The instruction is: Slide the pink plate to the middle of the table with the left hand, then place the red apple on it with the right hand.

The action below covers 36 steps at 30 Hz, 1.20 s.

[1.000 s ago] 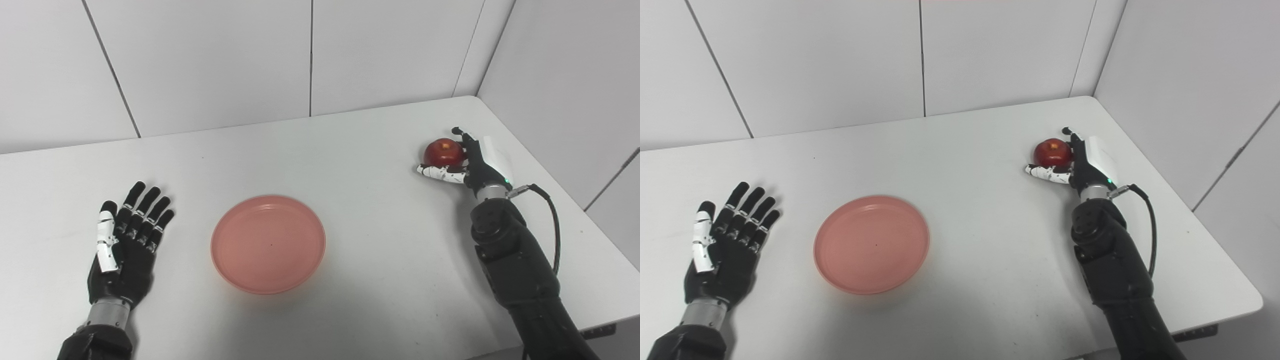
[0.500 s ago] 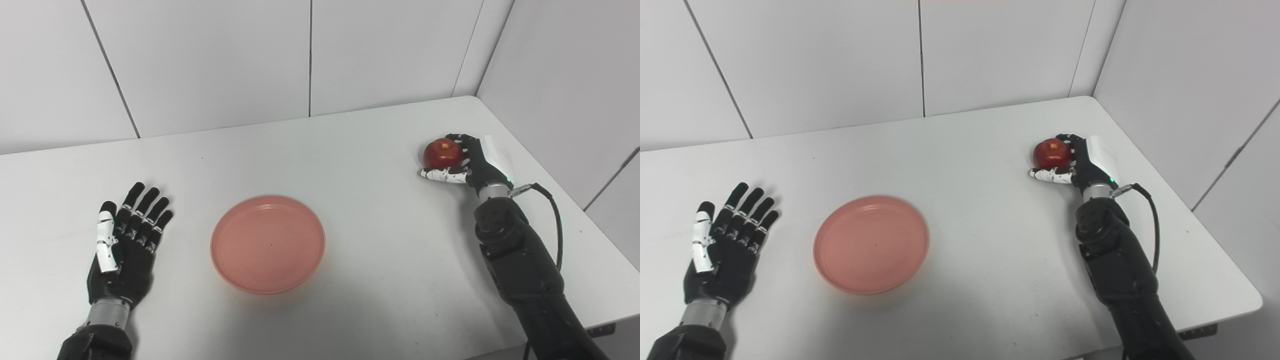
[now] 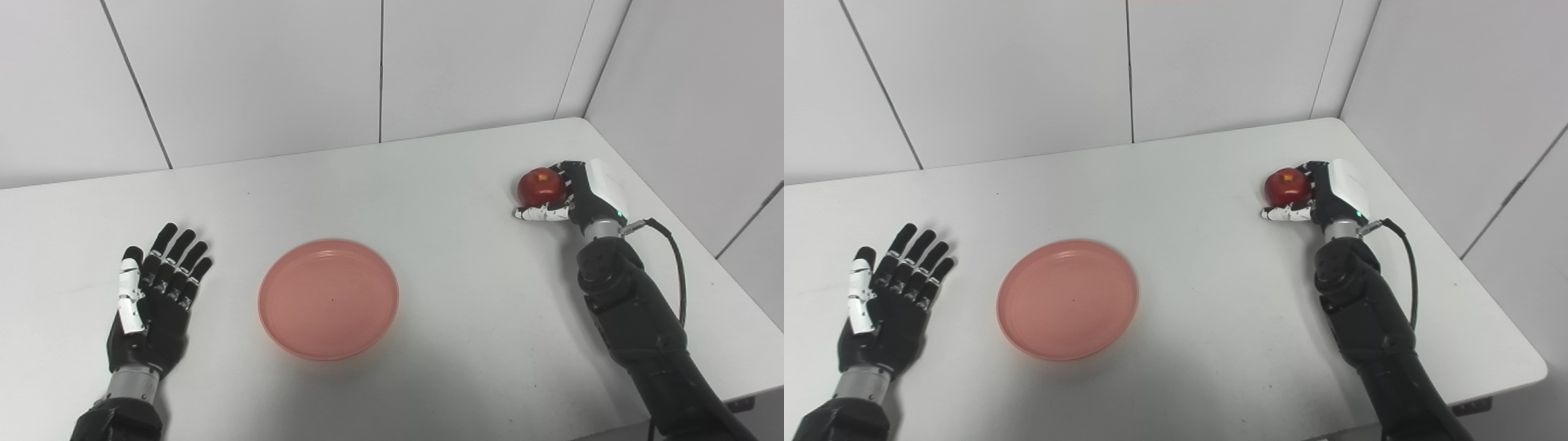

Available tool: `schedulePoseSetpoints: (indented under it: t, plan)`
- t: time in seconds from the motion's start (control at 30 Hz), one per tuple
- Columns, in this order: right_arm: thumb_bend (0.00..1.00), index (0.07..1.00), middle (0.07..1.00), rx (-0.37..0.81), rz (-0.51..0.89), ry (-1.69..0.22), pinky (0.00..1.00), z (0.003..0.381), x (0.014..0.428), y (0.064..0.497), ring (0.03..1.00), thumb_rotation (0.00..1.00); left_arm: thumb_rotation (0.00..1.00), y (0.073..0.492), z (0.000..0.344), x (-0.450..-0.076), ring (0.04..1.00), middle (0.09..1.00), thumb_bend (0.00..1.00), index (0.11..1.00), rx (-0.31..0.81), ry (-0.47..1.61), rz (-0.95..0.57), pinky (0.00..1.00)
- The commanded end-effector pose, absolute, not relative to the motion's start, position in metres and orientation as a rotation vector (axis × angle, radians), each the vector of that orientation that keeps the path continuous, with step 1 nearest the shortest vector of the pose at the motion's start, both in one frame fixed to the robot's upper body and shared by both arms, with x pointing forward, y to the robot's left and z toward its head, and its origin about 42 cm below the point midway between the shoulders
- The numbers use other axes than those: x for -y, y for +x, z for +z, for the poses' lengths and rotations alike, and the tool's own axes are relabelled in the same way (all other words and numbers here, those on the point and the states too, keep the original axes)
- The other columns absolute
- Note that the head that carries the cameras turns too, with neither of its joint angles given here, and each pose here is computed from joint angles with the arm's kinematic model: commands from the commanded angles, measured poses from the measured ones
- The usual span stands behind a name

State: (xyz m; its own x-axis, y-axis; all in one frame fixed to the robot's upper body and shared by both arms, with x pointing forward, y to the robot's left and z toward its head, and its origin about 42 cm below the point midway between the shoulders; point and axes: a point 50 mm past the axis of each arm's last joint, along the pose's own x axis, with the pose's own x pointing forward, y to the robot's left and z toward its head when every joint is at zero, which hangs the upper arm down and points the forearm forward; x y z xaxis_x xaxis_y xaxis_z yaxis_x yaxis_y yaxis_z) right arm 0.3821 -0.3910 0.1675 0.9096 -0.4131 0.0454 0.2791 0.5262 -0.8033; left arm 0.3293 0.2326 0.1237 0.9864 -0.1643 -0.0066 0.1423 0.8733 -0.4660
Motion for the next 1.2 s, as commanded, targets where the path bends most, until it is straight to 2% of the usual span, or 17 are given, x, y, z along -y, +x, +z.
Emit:
schedulePoseSetpoints:
  t: [0.0, 0.57, 1.03, 1.17]
  plan:
    - [0.51, 0.489, 0.520, -0.042, -0.453, -0.949, 0.37, 0.195, 0.397, 0.391, 0.456, 0.14, 1.00, 0.329, 0.123, -0.234, 0.895, 0.899, 0.42, 0.887, -0.052, -0.479, -0.157, 0.92]
    - [0.51, 0.490, 0.549, 0.020, -0.513, -0.854, 0.45, 0.211, 0.390, 0.384, 0.517, 0.14, 1.00, 0.329, 0.124, -0.232, 0.893, 0.897, 0.42, 0.887, -0.048, -0.463, -0.161, 0.92]
    - [0.50, 0.489, 0.540, 0.146, -0.440, -0.807, 0.46, 0.256, 0.348, 0.367, 0.515, 0.14, 1.00, 0.330, 0.125, -0.225, 0.887, 0.893, 0.42, 0.885, -0.049, -0.466, -0.154, 0.91]
    - [0.50, 0.489, 0.527, 0.191, -0.389, -0.778, 0.42, 0.265, 0.331, 0.364, 0.488, 0.14, 1.00, 0.330, 0.124, -0.225, 0.885, 0.889, 0.43, 0.883, -0.047, -0.456, -0.157, 0.91]
